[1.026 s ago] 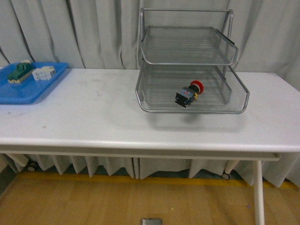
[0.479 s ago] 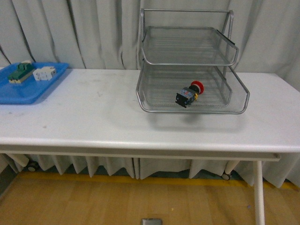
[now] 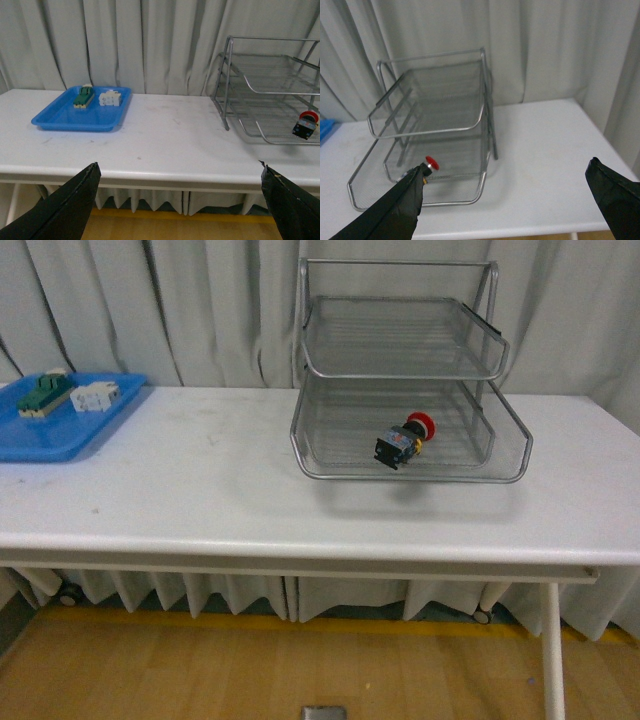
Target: Place button on rack with both arms
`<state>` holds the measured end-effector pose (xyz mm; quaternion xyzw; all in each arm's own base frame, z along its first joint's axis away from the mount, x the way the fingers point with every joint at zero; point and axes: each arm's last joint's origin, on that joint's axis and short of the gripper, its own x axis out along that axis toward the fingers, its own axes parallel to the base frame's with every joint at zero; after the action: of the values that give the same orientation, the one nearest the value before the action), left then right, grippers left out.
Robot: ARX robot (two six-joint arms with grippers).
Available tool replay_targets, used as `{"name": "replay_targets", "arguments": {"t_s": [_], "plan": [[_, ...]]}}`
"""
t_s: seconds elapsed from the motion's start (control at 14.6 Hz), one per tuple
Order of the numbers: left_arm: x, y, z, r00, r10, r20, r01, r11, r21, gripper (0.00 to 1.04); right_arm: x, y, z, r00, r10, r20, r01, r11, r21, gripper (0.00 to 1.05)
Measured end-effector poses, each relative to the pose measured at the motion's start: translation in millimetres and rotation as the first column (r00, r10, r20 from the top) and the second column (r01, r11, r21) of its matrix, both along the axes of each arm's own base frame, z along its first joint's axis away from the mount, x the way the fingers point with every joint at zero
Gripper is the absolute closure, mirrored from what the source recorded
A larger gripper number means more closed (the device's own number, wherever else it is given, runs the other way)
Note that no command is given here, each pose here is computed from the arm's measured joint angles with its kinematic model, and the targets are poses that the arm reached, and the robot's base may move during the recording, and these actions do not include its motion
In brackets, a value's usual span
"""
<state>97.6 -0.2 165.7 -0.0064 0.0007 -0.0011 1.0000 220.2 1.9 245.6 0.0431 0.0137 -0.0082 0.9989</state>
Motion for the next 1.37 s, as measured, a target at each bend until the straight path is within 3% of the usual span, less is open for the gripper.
{"name": "replay_targets", "arguments": {"t_s": [0.14, 0.41, 0.62, 0.75, 1.03, 1.23, 1.37], "plan": [[0.0, 0.0, 0.0, 1.0, 0.0, 0.0, 0.0, 1.0, 0.0, 0.07, 66.5, 10.9, -4.0, 0.982, 0.04, -0.182, -0.034, 0.999, 0.037, 0.07], [0.0, 0.0, 0.0, 1.0, 0.0, 0.0, 0.0, 1.0, 0.0, 0.07, 134.3, 29.0, -5.0, 0.928, 0.041, -0.371, -0.023, 0.998, 0.052, 0.58], [0.0, 0.0, 0.0, 1.0, 0.0, 0.0, 0.0, 1.0, 0.0, 0.07, 154.3, 53.6, -30.5, 0.823, 0.134, -0.552, -0.116, 0.991, 0.067, 0.98], [0.0, 0.0, 0.0, 1.0, 0.0, 0.0, 0.0, 1.0, 0.0, 0.07, 159.1, 69.8, -58.2, 0.735, 0.177, -0.654, -0.18, 0.982, 0.064, 1.03], [0.0, 0.0, 0.0, 1.0, 0.0, 0.0, 0.0, 1.0, 0.0, 0.07, 170.7, 95.2, -99.5, 0.619, 0.232, -0.751, -0.25, 0.964, 0.092, 1.03], [0.0, 0.0, 0.0, 1.0, 0.0, 0.0, 0.0, 1.0, 0.0, 0.07, 184.0, 102.4, -126.1, 0.575, 0.218, -0.788, -0.249, 0.965, 0.085, 1.03], [0.0, 0.0, 0.0, 1.0, 0.0, 0.0, 0.0, 1.0, 0.0, 0.07, 198.2, 105.5, -129.1, 0.581, 0.213, -0.785, -0.246, 0.966, 0.08, 1.03]]}}
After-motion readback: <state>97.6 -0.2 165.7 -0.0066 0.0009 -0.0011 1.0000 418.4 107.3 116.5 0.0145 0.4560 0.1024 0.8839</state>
